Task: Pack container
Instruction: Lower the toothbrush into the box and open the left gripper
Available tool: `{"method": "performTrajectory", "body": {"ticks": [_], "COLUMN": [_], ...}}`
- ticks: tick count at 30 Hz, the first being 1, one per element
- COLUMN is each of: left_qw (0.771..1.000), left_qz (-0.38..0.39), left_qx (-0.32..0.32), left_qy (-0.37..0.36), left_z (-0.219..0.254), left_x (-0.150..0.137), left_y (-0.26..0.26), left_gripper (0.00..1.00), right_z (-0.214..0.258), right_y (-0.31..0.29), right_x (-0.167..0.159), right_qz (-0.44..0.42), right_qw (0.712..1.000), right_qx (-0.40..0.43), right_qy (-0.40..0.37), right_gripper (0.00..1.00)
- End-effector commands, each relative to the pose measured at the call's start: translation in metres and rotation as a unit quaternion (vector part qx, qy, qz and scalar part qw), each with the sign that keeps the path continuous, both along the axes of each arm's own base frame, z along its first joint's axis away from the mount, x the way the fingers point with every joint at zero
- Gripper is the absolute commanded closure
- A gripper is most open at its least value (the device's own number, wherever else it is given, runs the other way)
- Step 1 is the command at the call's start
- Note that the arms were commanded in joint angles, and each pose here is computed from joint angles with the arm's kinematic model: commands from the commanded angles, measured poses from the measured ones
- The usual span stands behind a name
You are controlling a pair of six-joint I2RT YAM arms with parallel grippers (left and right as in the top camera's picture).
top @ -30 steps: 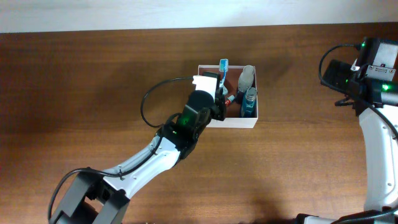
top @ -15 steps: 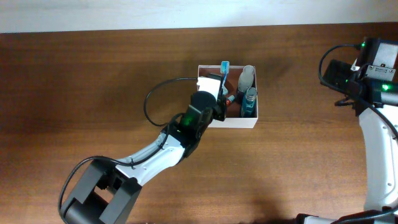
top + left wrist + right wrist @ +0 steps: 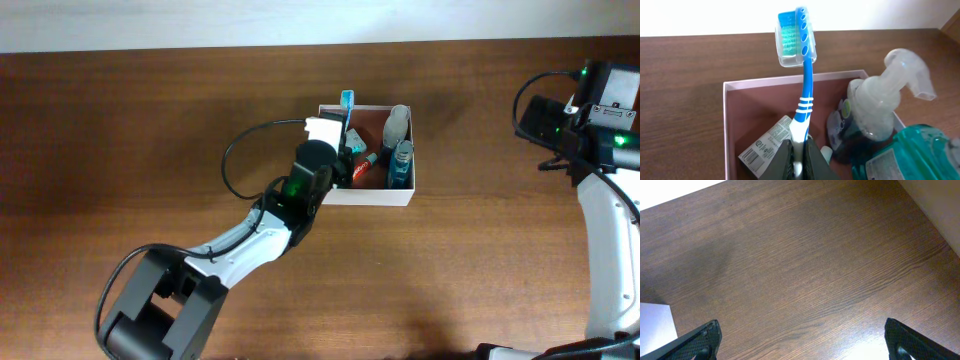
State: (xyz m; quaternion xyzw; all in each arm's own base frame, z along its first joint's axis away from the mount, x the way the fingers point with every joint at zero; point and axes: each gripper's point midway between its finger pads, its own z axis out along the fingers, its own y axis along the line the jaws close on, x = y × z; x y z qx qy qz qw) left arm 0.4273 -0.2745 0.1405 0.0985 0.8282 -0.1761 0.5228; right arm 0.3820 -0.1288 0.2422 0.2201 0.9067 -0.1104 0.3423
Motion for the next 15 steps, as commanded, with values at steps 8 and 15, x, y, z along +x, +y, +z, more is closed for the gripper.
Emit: {"method": "performTrajectory", "body": {"ticks": [8, 15], "left_qw": [1.000, 0.999], "left_qz": [0.001, -0.027], "left_qx": [0.018, 0.015], "left_qy": [-0.001, 0.017], "left_z": [-0.0184, -0.0249], "left_x": [0.0077, 0.0005], "left_y": [-0.0014, -0.0090], "left_gripper": [0.99, 0.98], "right_z": [0.0024, 0.0024], "right_y": [-0.0011, -0.0011], "right_x": [0.0011, 0.0011], "right_qz": [-0.006, -0.006], "right_qw": [1.000, 1.000], "right_qx": [0.001, 0.001], "right_qy": [-0.004, -0.004], "right_gripper": [0.01, 0.01]}}
